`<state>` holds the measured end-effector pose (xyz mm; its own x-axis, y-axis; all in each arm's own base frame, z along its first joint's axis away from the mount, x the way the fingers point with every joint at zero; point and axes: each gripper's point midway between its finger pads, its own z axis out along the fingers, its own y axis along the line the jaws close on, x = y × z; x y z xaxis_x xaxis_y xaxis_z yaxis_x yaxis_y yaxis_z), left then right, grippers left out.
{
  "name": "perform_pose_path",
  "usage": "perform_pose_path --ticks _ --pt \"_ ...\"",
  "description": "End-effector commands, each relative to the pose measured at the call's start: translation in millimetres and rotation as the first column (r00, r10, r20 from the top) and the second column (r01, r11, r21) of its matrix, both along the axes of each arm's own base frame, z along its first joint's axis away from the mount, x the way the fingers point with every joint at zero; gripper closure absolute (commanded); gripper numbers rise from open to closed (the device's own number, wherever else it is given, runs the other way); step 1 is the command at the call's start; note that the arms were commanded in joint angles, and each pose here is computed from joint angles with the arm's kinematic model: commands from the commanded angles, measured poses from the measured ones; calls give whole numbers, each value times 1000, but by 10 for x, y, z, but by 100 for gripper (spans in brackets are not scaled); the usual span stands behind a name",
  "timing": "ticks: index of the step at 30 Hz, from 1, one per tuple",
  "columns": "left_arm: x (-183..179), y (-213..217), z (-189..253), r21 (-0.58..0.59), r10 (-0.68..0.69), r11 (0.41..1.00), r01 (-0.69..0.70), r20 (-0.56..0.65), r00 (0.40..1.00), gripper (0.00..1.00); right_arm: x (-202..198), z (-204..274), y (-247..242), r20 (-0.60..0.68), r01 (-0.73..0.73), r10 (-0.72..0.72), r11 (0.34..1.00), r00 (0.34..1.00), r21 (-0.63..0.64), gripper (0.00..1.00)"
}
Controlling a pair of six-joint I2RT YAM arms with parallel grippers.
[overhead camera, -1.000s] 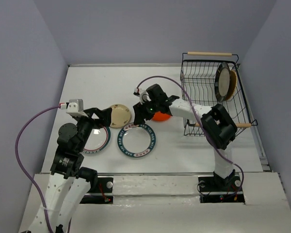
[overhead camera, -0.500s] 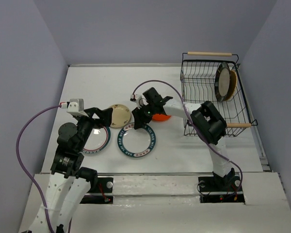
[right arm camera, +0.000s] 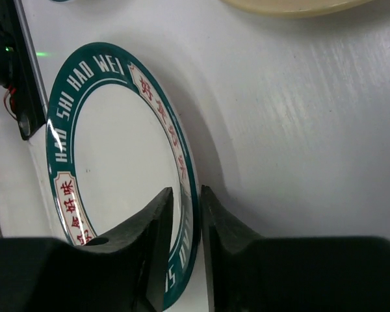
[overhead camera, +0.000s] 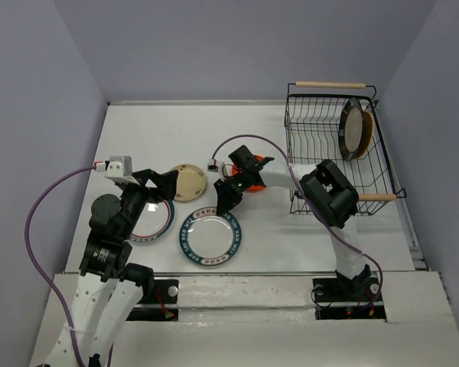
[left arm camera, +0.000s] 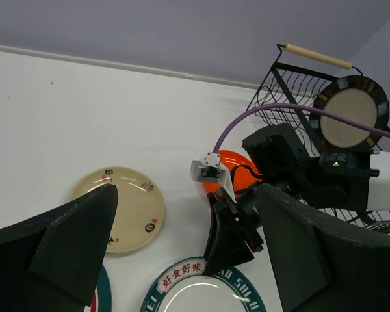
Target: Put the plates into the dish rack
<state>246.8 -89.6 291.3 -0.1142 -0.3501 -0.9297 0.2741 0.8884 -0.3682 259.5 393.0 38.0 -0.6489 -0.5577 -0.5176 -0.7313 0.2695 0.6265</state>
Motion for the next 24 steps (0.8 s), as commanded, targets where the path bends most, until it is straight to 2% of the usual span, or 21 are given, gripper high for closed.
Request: perform_pose_path --ticks 1,4,5,11,14,15,18,19,21,22,23,24 --pt "-17 18 179 -3 0 1000 0 74 997 1 -121 68 45 -63 -42 44 998 997 42 77" --pt "-22 22 190 -5 2 1000 -1 79 997 1 -114 163 71 -57 -44 48 997 997 63 92" --pt "-26 23 201 -5 2 1000 -1 82 997 1 -101 233 86 -52 -39 43 997 998 72 93" --pt "-49 16 219 -7 -4 1000 5 89 996 1 -34 859 158 12 6 -8 988 1000 157 93" --pt "-62 6 234 -8 -10 1000 11 95 995 1 48 1352 162 99 64 -88 973 991 224 93" --pt "-61 5 223 -9 -10 1000 11 92 996 1 128 1669 121 158 88 -137 955 978 284 93" --pt "-82 -24 234 -13 -24 1000 25 95 995 1 158 2085 20 185 155 -230 924 956 349 93" --pt "-87 -39 227 -15 -30 999 32 93 995 1 216 2396 -78 232 194 -302 898 925 395 93" --pt "-104 -66 234 -17 -42 999 44 96 995 1 364 2699 -265 275 269 -412 859 869 436 93" --pt "-118 -72 252 -16 -47 999 49 102 994 1 524 2969 -496 317 344 -523 810 791 475 93" --pt "-124 -65 255 -17 -44 999 46 105 993 1 624 3105 -648 335 386 -582 777 741 497 93" --pt "-136 -71 266 -18 -46 999 49 110 993 1 825 3199 -881 350 478 -680 715 644 510 93"
